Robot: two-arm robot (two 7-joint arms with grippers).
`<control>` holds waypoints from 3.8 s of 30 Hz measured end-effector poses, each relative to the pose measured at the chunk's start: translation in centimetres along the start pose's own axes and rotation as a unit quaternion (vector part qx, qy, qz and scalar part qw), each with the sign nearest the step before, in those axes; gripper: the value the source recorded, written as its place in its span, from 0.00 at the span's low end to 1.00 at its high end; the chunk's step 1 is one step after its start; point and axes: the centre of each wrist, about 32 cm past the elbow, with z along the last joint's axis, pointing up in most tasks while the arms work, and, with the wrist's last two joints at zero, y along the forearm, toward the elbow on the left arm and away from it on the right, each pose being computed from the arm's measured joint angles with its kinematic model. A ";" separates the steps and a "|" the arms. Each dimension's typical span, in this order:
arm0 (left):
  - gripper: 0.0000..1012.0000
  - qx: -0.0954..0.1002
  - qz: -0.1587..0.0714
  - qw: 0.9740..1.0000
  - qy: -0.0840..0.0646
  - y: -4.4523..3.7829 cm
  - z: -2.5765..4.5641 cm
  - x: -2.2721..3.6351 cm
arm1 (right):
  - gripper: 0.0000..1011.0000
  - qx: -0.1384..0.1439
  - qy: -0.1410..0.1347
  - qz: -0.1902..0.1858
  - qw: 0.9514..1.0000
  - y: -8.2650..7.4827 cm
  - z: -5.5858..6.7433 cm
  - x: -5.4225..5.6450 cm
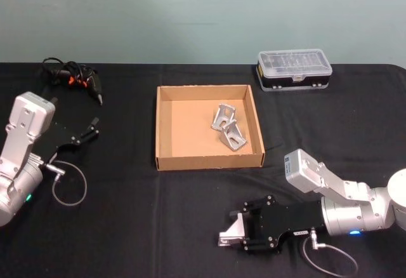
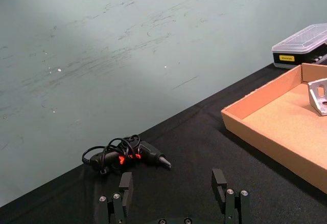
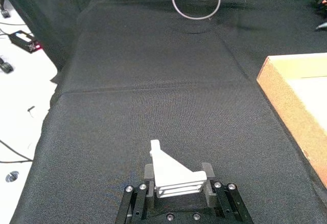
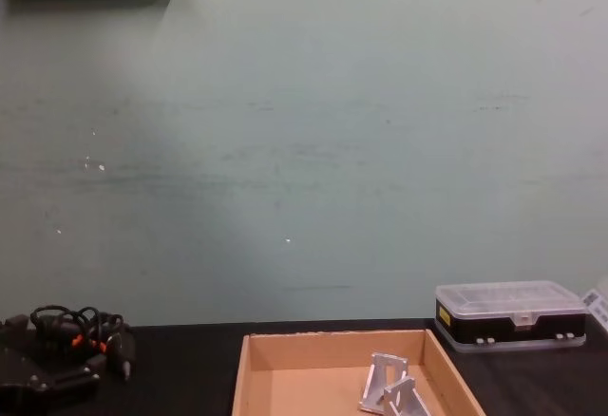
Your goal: Use one hand to pick up the angle iron from the table and place it into the box.
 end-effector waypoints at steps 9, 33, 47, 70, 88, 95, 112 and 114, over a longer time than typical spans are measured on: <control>1.00 0.000 0.000 1.000 0.000 0.00 0.00 0.00 | 0.54 0.002 0.000 0.000 1.000 0.0 0.1 0.0; 1.00 0.000 0.000 1.000 0.000 0.00 0.00 0.00 | 0.54 0.033 0.047 -0.084 0.995 1.9 7.9 9.1; 1.00 0.000 0.000 1.000 0.000 0.00 0.00 0.00 | 0.54 -0.003 0.127 -0.130 0.983 5.2 8.2 12.4; 1.00 0.000 0.000 1.000 0.000 0.00 0.00 0.00 | 0.54 -0.061 0.131 -0.144 0.979 8.1 9.1 14.3; 1.00 0.000 0.000 1.000 0.000 0.00 0.00 0.00 | 0.95 -0.058 0.131 -0.144 0.979 8.0 9.1 14.2; 1.00 0.000 0.000 1.000 0.000 0.00 0.00 0.00 | 0.99 -0.053 0.127 -0.145 0.980 7.8 9.2 14.0; 1.00 0.000 0.000 1.000 0.000 0.00 0.00 0.00 | 0.99 0.052 0.100 -0.220 0.969 1.9 7.5 8.3; 1.00 0.000 0.000 1.000 0.000 0.00 0.00 0.00 | 0.99 0.070 0.097 -0.245 0.962 0.9 6.7 6.8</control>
